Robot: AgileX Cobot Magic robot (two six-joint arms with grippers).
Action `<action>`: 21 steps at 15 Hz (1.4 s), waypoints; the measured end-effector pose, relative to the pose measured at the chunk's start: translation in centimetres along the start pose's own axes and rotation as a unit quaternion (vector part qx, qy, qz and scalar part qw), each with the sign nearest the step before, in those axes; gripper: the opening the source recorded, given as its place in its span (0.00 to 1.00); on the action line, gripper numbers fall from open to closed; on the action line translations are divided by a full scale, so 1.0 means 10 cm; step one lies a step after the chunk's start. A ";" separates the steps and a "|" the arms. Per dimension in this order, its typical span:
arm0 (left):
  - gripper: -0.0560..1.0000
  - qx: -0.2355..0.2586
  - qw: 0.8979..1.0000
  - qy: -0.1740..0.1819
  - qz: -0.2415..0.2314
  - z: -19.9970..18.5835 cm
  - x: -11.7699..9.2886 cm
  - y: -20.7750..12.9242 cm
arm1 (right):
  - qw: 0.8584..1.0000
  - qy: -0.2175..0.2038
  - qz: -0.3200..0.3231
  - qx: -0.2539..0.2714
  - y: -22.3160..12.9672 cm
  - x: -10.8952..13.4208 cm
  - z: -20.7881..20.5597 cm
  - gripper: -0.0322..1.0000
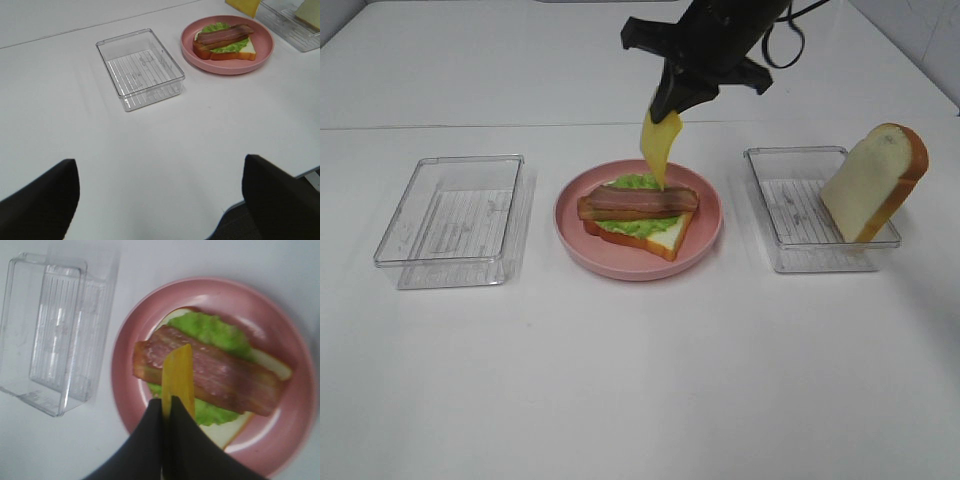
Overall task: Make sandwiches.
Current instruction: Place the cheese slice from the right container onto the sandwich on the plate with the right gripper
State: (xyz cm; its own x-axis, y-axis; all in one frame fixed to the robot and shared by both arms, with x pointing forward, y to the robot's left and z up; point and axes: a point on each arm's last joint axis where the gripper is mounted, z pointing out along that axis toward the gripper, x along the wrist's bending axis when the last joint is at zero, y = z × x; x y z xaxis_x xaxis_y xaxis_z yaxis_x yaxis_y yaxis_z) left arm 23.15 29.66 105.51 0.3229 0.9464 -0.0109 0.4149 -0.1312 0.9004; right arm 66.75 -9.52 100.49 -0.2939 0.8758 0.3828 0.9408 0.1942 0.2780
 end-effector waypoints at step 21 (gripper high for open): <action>0.84 0.000 1.000 0.000 0.000 0.00 0.00 0.00 | 1.000 0.011 0.008 0.009 -0.01 -0.12 0.67 0.03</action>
State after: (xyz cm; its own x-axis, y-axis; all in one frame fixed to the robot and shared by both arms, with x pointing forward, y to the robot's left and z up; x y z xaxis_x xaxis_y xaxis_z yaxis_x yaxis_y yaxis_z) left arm 23.15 29.66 105.51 0.3229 0.9464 -0.0109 0.4149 -0.1312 0.9004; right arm 68.16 -7.59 94.09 -0.2819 0.8691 0.4064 0.9484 0.1883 0.2553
